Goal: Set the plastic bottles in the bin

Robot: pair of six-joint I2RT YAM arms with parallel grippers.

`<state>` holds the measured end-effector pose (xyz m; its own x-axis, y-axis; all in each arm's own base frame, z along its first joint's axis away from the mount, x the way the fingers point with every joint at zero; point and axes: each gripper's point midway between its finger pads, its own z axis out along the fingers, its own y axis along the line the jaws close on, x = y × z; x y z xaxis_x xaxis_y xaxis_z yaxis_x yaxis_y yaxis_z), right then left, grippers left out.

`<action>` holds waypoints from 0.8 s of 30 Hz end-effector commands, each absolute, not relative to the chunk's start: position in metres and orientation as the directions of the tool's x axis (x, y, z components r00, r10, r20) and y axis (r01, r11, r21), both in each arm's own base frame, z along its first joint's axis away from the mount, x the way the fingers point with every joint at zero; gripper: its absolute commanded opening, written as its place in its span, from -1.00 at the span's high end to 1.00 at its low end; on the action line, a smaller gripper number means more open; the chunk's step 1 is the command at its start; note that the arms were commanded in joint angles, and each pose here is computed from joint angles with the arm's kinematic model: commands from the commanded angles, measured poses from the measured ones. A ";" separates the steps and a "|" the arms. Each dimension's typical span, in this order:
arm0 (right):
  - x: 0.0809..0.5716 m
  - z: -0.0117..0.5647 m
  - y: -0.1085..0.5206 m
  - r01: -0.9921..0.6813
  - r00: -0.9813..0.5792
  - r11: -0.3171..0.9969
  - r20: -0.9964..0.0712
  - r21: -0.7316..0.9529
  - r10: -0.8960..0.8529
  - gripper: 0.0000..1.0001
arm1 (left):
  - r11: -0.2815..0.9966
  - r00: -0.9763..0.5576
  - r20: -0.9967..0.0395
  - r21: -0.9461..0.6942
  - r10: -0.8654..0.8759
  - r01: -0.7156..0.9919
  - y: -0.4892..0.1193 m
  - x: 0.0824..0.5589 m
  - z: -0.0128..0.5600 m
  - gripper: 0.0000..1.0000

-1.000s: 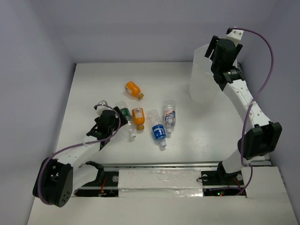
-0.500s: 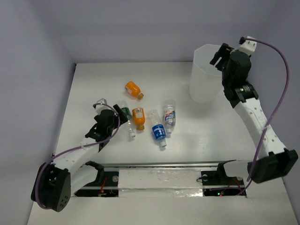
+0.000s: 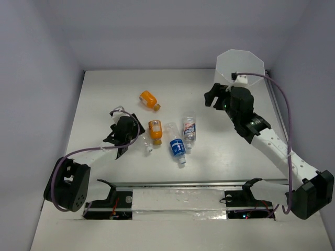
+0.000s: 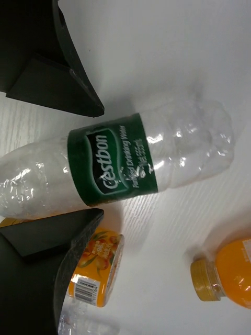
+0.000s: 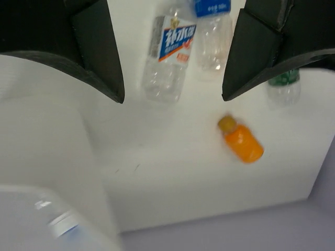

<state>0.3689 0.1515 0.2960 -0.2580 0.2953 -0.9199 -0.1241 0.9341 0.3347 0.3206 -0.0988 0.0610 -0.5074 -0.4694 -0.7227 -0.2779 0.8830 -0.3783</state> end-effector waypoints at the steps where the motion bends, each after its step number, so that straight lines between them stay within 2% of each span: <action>1: 0.360 0.279 0.189 -0.240 -0.315 0.897 -0.903 0.372 0.290 -0.63 | 0.884 -0.425 -0.779 -0.369 -0.462 -0.285 -0.093 0.342 0.086 -0.35; 6: 0.352 0.214 0.207 -0.237 -0.466 0.881 -0.844 0.410 0.267 -0.98 | 0.885 -0.428 -0.780 -0.351 -0.457 -0.305 -0.089 0.340 0.078 0.07; 11: 0.356 0.171 0.216 -0.212 -0.542 0.890 -0.806 0.405 0.237 -1.00 | 0.879 -0.422 -0.775 -0.367 -0.470 -0.304 -0.088 0.333 0.082 0.30; 17: 0.358 0.141 0.233 -0.233 -0.608 0.892 -0.774 0.388 0.178 -1.00 | 0.867 -0.373 -0.784 -0.425 -0.496 -0.259 -0.089 0.321 0.120 0.36; 24: 0.363 0.111 0.247 -0.223 -0.657 0.899 -0.739 0.378 0.147 -1.00 | 0.833 -0.272 -0.787 -0.535 -0.553 -0.145 -0.098 0.306 0.199 0.35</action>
